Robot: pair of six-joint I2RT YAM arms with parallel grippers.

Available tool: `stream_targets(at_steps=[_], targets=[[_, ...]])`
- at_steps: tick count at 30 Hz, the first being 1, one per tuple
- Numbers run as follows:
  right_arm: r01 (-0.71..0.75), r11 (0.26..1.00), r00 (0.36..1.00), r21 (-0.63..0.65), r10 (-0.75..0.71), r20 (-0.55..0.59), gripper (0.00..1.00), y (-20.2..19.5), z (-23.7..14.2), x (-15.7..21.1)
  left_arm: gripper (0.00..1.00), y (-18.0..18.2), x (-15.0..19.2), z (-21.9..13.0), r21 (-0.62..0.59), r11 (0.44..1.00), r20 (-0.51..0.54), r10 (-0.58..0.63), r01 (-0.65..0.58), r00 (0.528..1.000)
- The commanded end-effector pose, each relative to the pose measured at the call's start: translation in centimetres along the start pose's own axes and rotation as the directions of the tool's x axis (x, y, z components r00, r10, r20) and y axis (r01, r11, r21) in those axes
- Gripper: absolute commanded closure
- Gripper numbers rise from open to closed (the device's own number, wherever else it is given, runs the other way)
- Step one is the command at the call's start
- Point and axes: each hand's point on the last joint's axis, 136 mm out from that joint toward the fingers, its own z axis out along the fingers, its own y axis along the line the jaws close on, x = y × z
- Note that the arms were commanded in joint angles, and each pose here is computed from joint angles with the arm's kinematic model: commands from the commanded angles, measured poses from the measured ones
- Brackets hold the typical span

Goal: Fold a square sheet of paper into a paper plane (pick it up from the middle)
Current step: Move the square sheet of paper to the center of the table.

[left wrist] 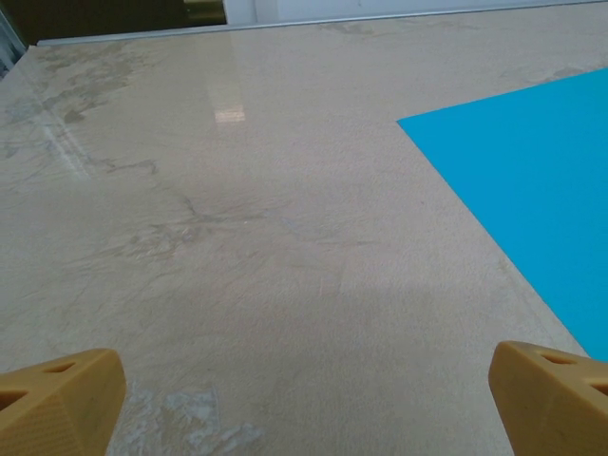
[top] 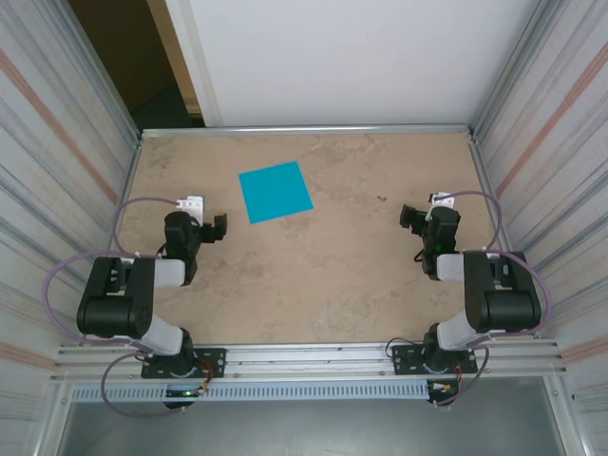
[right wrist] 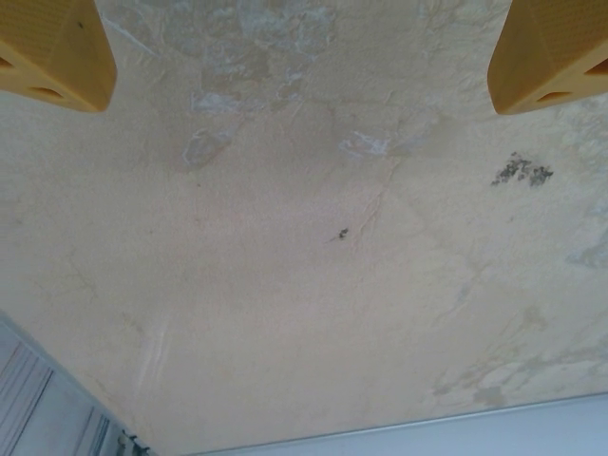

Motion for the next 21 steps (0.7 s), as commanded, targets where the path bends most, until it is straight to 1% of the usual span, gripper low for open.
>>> stream_targets(at_steps=[1,2,4,6,8,11,13,15,18,21], targets=[[0.034,0.998,0.998,0.046,-0.036,0.042,0.01,-0.4,-1.7,-2.5,0.01,0.9,-2.5,-1.6,-0.087,0.996,0.051,0.029,-0.024,0.998],[0.034,0.998,0.998,0.054,-0.036,0.052,0.01,-0.4,-2.2,-3.1,0.01,1.1,-3.0,-2.0,-0.091,0.996,0.041,0.017,-0.013,0.999],[-0.012,0.998,0.997,0.067,0.007,0.079,0.01,-0.6,-3.2,-4.8,0.01,1.3,-4.0,-2.9,-0.099,0.995,0.026,-0.017,0.020,1.000],[-0.062,0.996,0.996,0.059,0.058,0.066,0.01,-0.5,-3.9,-6.0,0.01,1.5,-5.4,-3.9,-0.100,0.992,0.030,-0.071,0.074,0.997],[-0.104,0.994,0.994,0.034,0.104,0.017,0.01,0.3,-4.3,-6.9,0.01,1.4,-6.5,-4.8,-0.085,0.985,0.018,-0.152,0.153,0.988],[-0.183,0.981,0.977,-0.061,0.175,-0.125,0.01,2.9,-4.6,-7.1,0.01,0.3,-7.7,-6.0,-0.021,0.958,-0.035,-0.287,0.286,0.957],[-0.224,0.968,0.960,-0.112,0.199,-0.198,0.01,5.2,-4.5,-7.0,0.01,-0.4,-7.9,-6.4,0.010,0.927,-0.073,-0.374,0.376,0.925],[-0.268,0.956,0.937,-0.119,0.229,-0.265,0.01,7.3,-4.2,-6.6,0.01,-0.8,-7.7,-6.5,0.016,0.889,-0.094,-0.455,0.458,0.886],[-0.300,0.934,0.891,-0.196,0.201,-0.406,0.01,12.4,-3.5,-5.8,0.01,-1.9,-7.6,-6.6,0.063,0.852,-0.130,-0.509,0.520,0.851],[-0.309,0.902,0.847,-0.301,0.117,-0.518,0.01,18.8,-3.3,-4.4,0.01,-3.1,-7.5,-6.5,0.125,0.833,-0.160,-0.519,0.539,0.840]])
